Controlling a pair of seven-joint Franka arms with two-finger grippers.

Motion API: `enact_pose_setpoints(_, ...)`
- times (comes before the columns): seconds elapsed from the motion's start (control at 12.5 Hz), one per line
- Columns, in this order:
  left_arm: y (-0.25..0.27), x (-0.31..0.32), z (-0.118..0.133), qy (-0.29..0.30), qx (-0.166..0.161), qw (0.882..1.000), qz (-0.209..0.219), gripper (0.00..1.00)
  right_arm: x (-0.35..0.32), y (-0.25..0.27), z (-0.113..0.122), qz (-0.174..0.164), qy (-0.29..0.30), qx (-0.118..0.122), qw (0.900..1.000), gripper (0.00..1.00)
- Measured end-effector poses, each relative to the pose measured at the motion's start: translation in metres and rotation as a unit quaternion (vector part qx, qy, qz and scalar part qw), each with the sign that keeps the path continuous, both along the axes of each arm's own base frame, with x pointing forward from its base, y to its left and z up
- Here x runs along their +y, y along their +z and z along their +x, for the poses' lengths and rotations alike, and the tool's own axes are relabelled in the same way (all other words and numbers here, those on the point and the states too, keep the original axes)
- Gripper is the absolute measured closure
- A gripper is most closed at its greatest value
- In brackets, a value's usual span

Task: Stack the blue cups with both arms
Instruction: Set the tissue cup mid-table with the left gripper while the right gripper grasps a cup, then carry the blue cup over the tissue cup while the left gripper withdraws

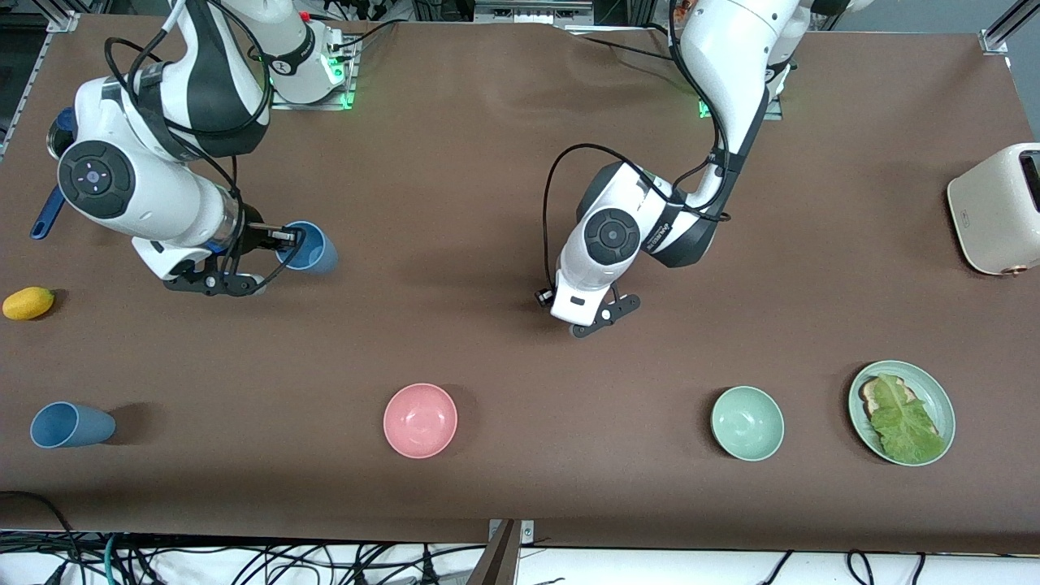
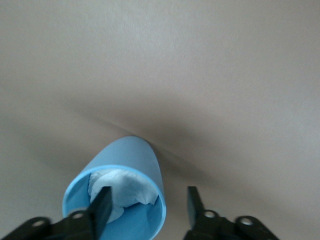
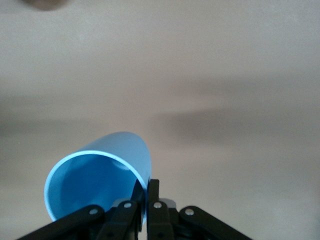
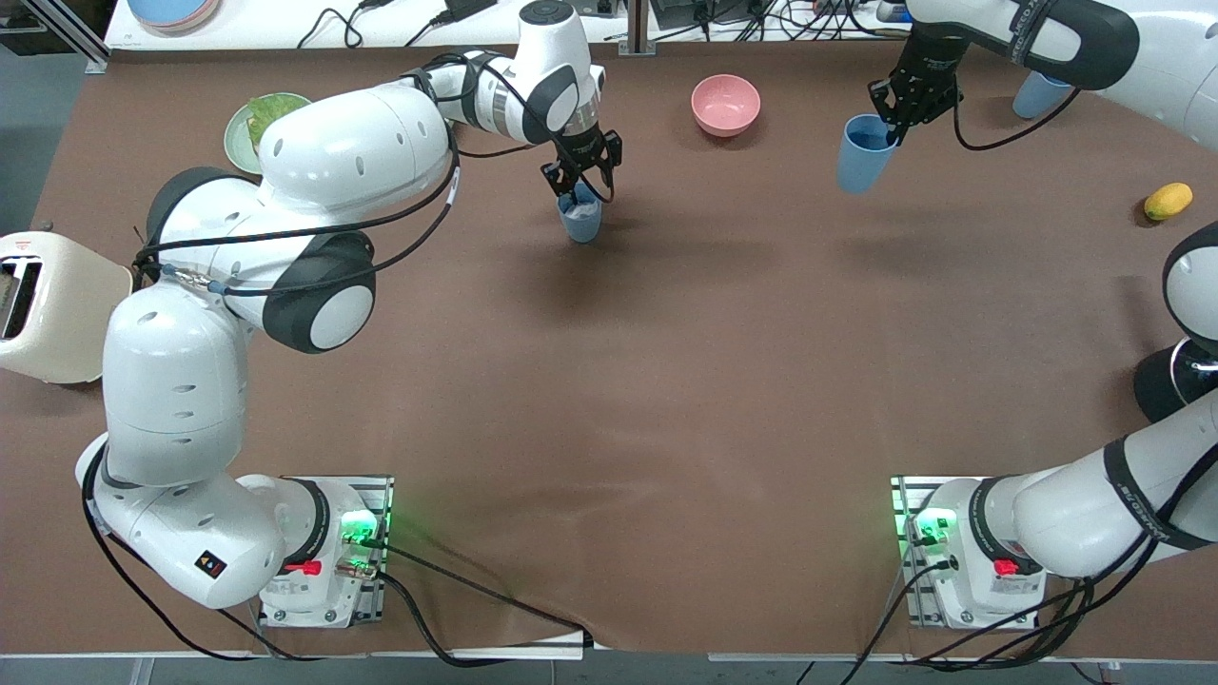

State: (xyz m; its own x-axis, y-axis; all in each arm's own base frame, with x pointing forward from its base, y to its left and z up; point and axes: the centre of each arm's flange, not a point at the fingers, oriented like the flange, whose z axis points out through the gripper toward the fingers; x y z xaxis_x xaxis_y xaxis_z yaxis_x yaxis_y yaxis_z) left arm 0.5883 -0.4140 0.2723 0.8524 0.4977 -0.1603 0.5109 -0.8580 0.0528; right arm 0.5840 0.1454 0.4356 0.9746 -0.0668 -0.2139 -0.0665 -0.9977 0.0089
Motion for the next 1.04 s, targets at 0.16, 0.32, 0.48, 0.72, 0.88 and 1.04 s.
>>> enact_pose_setpoints(0.16,0.020,0.022,0.017,0.011,0.005,1.000,0.002,0.01,0.010,0.005,0.004,0.022,-0.023,-0.001,0.999,0.95)
enact_pose_setpoints(0.32,0.049,0.065,0.035,-0.008,0.028,1.000,0.006,0.00,0.033,0.011,0.009,0.033,-0.043,-0.005,0.999,0.95)
enact_pose_setpoints(0.48,0.084,0.130,0.057,-0.033,0.047,0.998,0.001,0.00,0.073,0.012,0.008,0.028,-0.059,-0.008,0.998,0.95)
enact_pose_setpoints(0.72,0.115,0.242,0.081,-0.072,0.062,0.995,-0.012,0.00,0.169,0.002,-0.002,0.012,-0.092,-0.015,0.996,0.95)
enact_pose_setpoints(0.88,0.123,0.308,0.089,-0.109,0.061,0.992,-0.001,0.00,0.233,-0.002,-0.009,0.010,-0.124,-0.031,0.992,0.95)
enact_pose_setpoints(1.04,0.123,0.358,0.093,-0.159,0.058,0.986,0.009,0.00,0.280,0.003,-0.017,0.021,-0.164,-0.053,0.985,0.95)
